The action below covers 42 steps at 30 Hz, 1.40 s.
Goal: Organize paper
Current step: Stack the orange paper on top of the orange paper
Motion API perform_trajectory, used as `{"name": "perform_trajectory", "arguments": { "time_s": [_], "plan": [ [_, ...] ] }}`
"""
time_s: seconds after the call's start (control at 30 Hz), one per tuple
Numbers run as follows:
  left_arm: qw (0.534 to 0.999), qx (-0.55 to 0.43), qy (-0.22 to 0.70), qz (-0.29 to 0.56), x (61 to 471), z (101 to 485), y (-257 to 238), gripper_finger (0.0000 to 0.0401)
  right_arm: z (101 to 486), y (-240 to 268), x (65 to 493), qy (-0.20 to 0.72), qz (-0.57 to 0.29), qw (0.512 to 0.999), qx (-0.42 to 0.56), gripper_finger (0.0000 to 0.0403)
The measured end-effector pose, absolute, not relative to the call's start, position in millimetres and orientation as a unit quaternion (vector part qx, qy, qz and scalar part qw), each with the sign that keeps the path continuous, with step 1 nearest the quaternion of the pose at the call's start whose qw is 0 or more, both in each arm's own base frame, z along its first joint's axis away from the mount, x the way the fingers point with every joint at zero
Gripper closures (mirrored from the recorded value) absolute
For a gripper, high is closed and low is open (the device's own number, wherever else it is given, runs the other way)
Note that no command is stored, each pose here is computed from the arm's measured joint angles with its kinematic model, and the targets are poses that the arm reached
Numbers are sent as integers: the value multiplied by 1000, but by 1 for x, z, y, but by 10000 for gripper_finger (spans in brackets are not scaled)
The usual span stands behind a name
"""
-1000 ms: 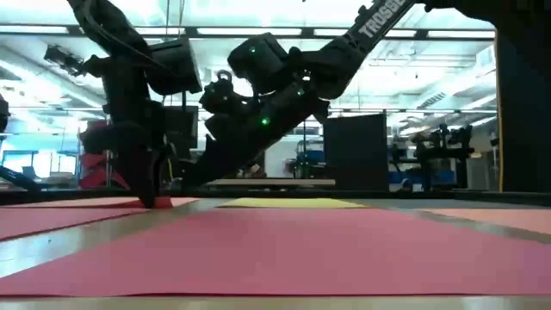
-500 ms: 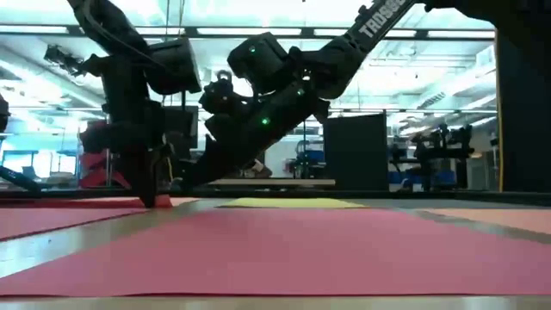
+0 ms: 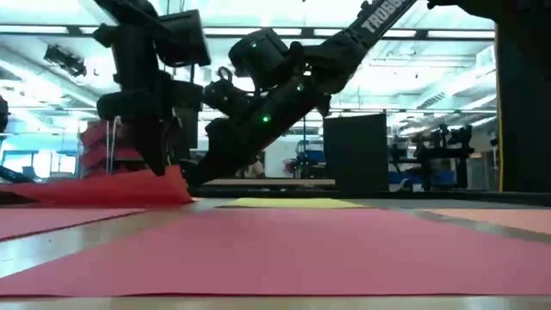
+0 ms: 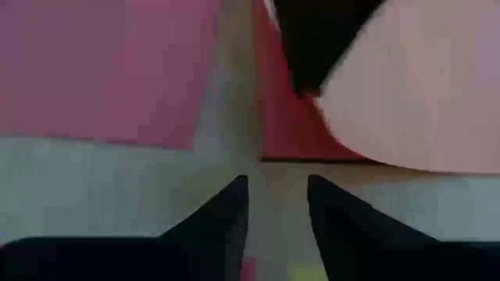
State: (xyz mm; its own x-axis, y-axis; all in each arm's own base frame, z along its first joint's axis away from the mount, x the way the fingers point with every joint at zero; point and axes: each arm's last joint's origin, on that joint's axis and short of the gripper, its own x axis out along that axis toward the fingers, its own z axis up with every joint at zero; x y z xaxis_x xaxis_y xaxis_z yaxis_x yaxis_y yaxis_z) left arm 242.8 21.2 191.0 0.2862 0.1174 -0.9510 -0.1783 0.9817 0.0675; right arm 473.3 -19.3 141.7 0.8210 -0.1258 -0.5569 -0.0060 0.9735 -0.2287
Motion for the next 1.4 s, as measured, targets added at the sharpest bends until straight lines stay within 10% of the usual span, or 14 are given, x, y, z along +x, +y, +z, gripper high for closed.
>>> {"name": "perform_trajectory", "arguments": {
  "time_s": [0.7, 1.4],
  "plan": [
    [801, -24, 592, 90, 248, 209, 14, 401, 151, -25, 478, 246, -34, 951, -185, 163],
    [800, -30, 592, 92, 249, 213, 10, 401, 139, -22, 481, 191, -16, 970, -148, 165]
  ]
}}
